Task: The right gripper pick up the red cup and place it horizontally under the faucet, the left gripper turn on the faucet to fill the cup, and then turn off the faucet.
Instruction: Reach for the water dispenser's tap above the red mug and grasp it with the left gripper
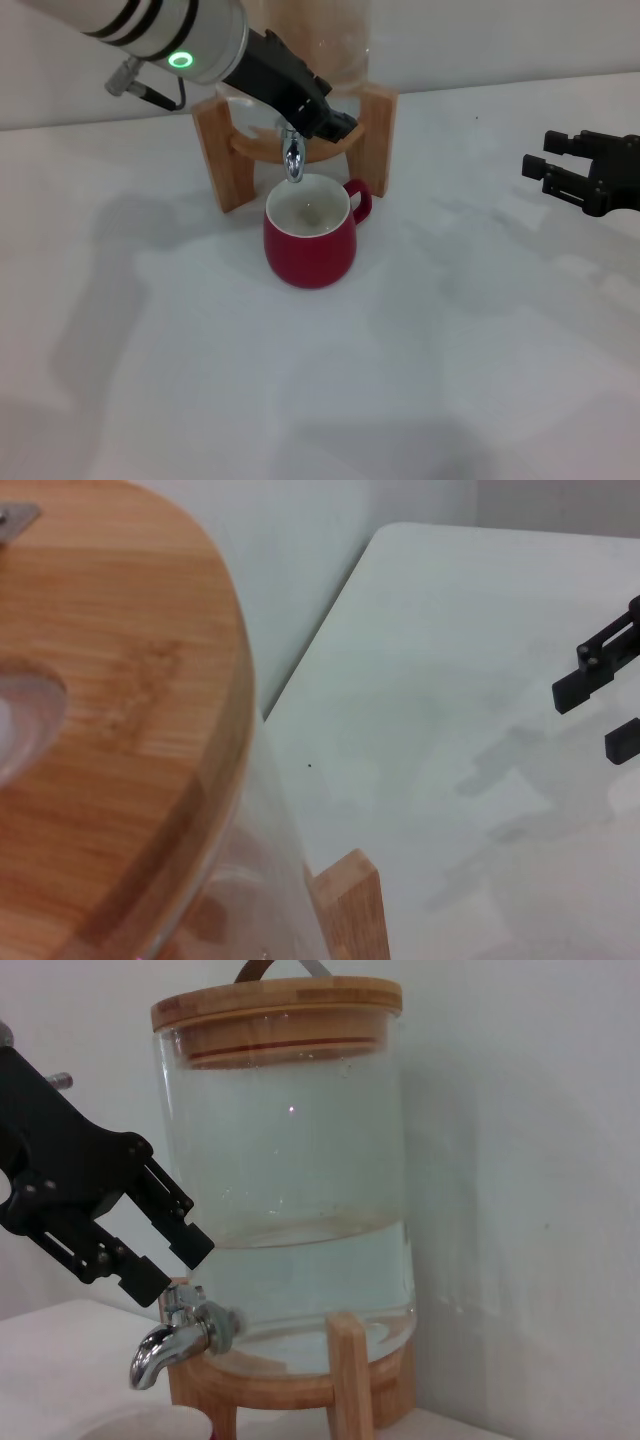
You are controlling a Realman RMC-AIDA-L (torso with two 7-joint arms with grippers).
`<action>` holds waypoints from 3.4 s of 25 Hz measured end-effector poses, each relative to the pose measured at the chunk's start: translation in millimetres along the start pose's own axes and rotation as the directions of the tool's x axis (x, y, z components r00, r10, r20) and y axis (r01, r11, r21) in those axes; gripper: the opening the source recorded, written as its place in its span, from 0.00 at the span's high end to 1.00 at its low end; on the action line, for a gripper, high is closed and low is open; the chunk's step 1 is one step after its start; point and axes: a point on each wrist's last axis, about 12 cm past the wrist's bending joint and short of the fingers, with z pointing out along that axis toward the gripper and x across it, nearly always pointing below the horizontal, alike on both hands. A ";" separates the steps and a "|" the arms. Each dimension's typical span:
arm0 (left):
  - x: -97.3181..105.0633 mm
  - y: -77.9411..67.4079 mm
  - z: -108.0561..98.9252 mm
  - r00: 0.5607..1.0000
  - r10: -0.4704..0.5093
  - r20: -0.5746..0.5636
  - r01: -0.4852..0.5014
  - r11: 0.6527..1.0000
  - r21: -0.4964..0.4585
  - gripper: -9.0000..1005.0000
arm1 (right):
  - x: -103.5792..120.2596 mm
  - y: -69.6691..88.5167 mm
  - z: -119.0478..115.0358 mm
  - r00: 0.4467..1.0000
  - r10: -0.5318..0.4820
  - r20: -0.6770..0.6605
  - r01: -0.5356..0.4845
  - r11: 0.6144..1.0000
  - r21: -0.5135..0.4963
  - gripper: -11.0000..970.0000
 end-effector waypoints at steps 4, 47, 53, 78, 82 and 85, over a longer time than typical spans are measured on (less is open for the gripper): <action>1.2 0.1 0.2 1.000 -0.001 -0.002 0.001 1.000 0.001 0.49 | 0.0 0.1 0.1 1.000 0.000 0.000 0.000 1.000 -0.001 0.51; 1.2 -7.0 5.7 1.000 0.016 -0.014 -0.015 0.999 0.037 0.50 | 0.9 0.1 -1.1 1.000 0.000 -0.001 0.000 1.000 0.002 0.51; 1.1 -8.4 6.0 1.000 0.019 -0.018 -0.018 0.999 0.045 0.50 | 0.7 -0.2 -1.6 1.000 0.001 0.000 -0.001 1.000 0.005 0.51; -3.4 -7.6 7.5 0.999 0.044 -0.003 -0.044 0.999 0.007 0.50 | 0.5 -1.0 -2.1 1.000 0.001 0.000 -0.001 1.000 0.009 0.51; -2.4 -7.6 10.1 0.999 0.048 -0.006 -0.048 0.999 0.002 0.50 | 0.6 -1.7 -2.3 1.000 0.000 -0.001 0.000 1.000 0.014 0.51; -1.8 -7.4 12.2 0.999 0.051 -0.001 -0.051 0.999 0.000 0.50 | -0.1 -2.7 -2.1 1.000 0.000 0.003 0.000 1.000 0.021 0.51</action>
